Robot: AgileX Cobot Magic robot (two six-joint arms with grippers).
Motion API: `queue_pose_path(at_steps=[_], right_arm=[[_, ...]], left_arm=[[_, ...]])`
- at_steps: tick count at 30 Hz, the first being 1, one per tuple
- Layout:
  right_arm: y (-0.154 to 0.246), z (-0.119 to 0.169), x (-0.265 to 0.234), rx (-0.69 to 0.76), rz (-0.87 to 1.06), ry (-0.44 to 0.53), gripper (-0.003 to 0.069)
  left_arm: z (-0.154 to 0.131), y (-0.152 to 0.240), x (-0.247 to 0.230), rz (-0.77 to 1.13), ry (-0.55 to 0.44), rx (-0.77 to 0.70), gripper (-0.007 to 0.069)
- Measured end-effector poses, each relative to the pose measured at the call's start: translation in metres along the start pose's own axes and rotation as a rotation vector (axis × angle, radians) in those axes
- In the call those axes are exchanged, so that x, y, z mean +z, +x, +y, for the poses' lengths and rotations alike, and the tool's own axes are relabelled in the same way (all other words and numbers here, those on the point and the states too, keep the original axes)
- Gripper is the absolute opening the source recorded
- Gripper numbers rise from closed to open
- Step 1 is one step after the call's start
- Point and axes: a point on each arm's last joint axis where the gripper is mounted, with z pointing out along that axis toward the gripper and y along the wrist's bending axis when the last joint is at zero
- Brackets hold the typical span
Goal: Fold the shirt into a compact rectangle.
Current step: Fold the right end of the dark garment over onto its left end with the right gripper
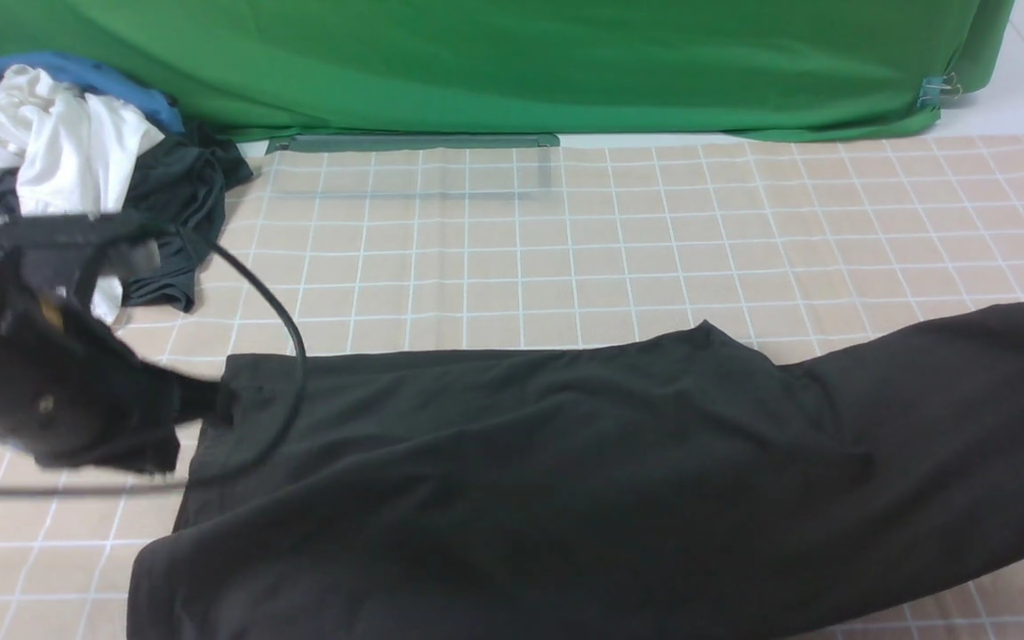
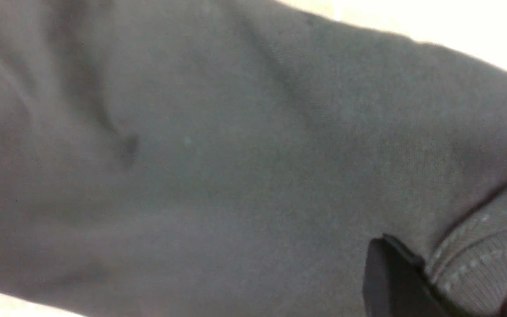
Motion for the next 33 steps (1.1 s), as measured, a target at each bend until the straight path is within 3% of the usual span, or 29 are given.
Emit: queue_pose_path(at_steps=[6, 14, 15, 20, 25, 30, 33], right_arm=[[0.001, -0.001, 0.000, -0.004, 0.010, 0.008, 0.0106], [0.001, -0.001, 0.000, -0.004, 0.009, 0.008, 0.0106], [0.001, -0.001, 0.000, -0.004, 0.007, 0.009, 0.0106], [0.000, -0.001, 0.000, -0.004, -0.002, 0.009, 0.0106], [-0.002, -0.001, 0.000, -0.004, -0.020, 0.011, 0.0106], [-0.002, -0.001, 0.000, -0.004, -0.024, 0.011, 0.0106], [-0.002, -0.001, 0.000, -0.004, -0.024, 0.011, 0.0106]], left_arm=[[0.018, -0.030, 0.031, -0.040, -0.004, -0.051, 0.0029], [0.026, -0.056, 0.088, -0.054, -0.025, -0.021, 0.0262], [0.026, -0.059, 0.099, -0.063, -0.028, -0.013, 0.0325], [0.028, -0.065, 0.121, -0.084, -0.031, -0.011, 0.0404], [0.028, -0.065, 0.130, -0.080, -0.022, -0.017, 0.0363], [0.029, -0.067, 0.132, -0.084, -0.021, 0.001, 0.0109], [0.028, -0.067, 0.132, -0.086, -0.020, 0.006, 0.0050]])
